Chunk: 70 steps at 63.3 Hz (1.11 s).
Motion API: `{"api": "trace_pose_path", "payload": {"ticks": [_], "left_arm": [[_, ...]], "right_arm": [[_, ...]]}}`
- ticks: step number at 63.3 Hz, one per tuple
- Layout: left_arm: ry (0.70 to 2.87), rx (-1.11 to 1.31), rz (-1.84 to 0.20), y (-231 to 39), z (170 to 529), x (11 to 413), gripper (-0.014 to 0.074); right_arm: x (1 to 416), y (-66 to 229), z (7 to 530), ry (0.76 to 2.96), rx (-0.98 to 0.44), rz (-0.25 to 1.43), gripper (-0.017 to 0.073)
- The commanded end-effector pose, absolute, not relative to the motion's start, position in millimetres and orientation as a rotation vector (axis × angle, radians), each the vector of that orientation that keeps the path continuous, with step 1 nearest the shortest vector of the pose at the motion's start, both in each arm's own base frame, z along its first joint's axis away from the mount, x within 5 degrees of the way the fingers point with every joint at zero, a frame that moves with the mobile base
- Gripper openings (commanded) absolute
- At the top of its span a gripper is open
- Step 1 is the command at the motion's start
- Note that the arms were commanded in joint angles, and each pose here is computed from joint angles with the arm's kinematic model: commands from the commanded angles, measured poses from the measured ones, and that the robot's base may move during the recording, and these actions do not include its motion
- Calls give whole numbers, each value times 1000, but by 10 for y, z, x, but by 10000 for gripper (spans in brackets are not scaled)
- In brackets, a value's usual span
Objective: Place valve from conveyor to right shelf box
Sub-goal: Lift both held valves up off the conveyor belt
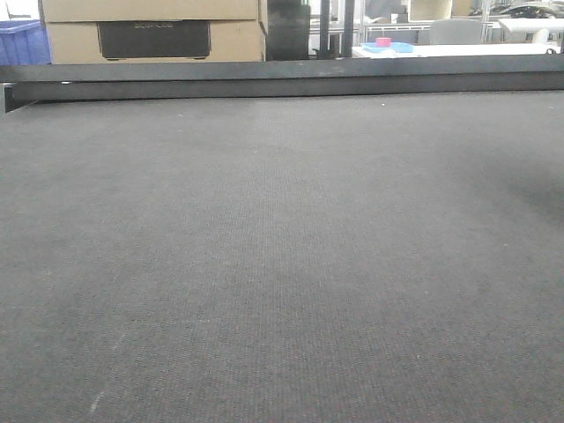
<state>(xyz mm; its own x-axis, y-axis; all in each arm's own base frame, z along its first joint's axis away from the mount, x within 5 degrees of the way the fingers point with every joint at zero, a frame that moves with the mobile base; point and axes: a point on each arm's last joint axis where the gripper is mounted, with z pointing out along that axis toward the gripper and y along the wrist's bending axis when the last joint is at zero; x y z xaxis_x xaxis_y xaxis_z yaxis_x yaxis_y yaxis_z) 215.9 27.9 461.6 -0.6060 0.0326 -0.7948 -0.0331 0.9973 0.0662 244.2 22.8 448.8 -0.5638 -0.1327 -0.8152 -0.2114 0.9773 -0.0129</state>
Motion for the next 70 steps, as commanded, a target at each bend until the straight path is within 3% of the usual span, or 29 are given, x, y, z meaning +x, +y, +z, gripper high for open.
{"api": "trace_pose_path", "payload": {"ticks": [1,70], "left_arm": [[2152,-17,85,282,4696,2153,-111],[2010,-40,-23,222,4808,2218,-111]], "right_arm": [[2419,215,4621,2086,-230,91,-154],[2464,254,4727,1963,-183,168,-154]]}}
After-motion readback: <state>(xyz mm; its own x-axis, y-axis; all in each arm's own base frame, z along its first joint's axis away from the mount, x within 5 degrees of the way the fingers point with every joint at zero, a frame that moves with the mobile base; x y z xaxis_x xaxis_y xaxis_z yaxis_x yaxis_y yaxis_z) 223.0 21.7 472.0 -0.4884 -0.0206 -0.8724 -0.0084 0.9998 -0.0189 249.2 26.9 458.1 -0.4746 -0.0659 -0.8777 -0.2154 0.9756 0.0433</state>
